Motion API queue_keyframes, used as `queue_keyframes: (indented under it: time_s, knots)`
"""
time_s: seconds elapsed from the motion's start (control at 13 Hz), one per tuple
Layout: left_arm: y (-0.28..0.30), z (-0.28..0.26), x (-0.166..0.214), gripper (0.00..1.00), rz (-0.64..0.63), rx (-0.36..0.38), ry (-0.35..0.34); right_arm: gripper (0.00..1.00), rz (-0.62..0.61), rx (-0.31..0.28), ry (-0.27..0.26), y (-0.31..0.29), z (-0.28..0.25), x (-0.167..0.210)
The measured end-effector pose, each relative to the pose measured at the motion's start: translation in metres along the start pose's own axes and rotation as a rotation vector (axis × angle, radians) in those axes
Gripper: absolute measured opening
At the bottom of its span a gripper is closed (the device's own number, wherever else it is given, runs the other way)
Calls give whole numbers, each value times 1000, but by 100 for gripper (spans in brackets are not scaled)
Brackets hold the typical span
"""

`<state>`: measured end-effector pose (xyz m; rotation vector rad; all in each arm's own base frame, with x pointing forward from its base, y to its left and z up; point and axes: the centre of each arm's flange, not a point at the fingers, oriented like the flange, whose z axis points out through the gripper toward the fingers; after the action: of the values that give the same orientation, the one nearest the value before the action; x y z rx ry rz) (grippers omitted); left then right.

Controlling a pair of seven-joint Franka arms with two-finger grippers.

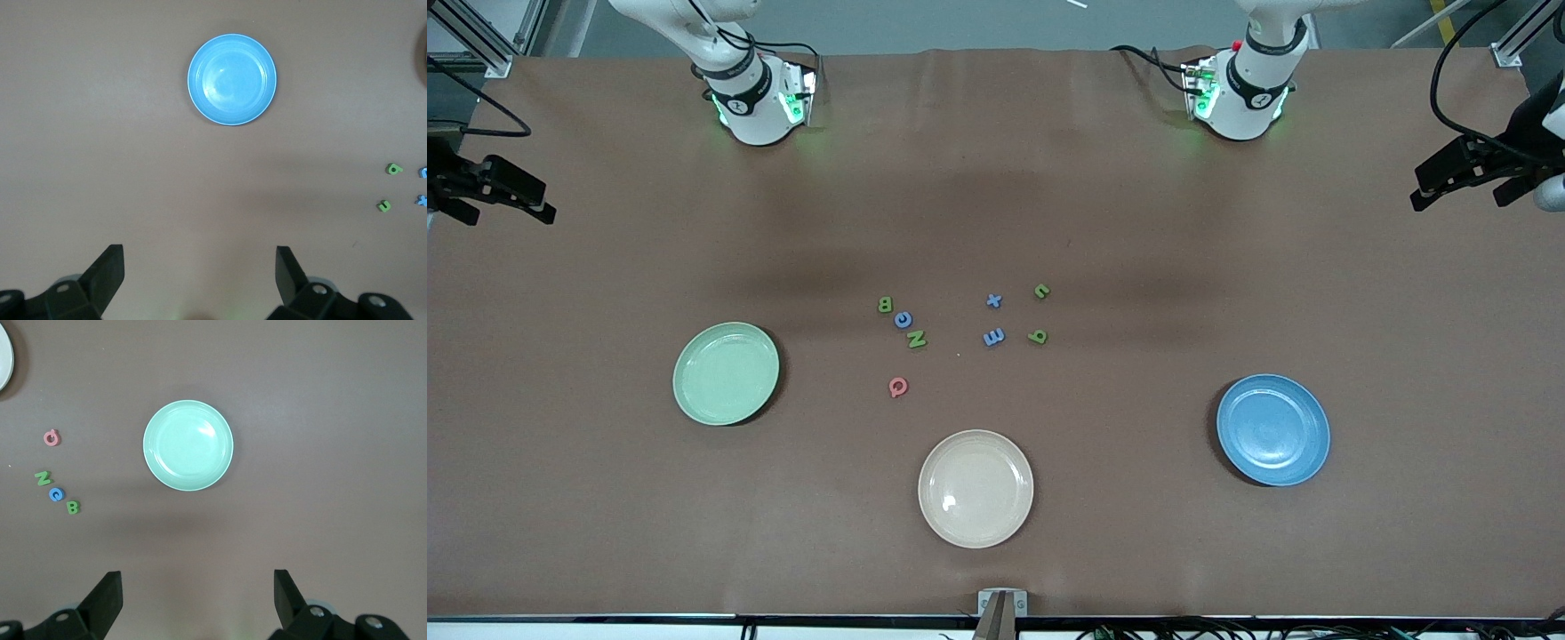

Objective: Sort upper and lower case letters into plates
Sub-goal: 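Move the left gripper to the green u while the right gripper reaches the pink a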

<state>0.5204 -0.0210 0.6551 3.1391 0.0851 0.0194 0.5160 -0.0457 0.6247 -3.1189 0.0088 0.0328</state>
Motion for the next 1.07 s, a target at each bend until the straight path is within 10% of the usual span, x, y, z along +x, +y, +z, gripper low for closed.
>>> queue_keyframes:
  time_s: [0.54,1.07]
  knots:
    - [39,24,7,100,35,1,-41,100,21,2,-17,10,6,-2]
    - [243,168,5,100,-208,-72,-83,100,23,0,6,12,-1,-1]
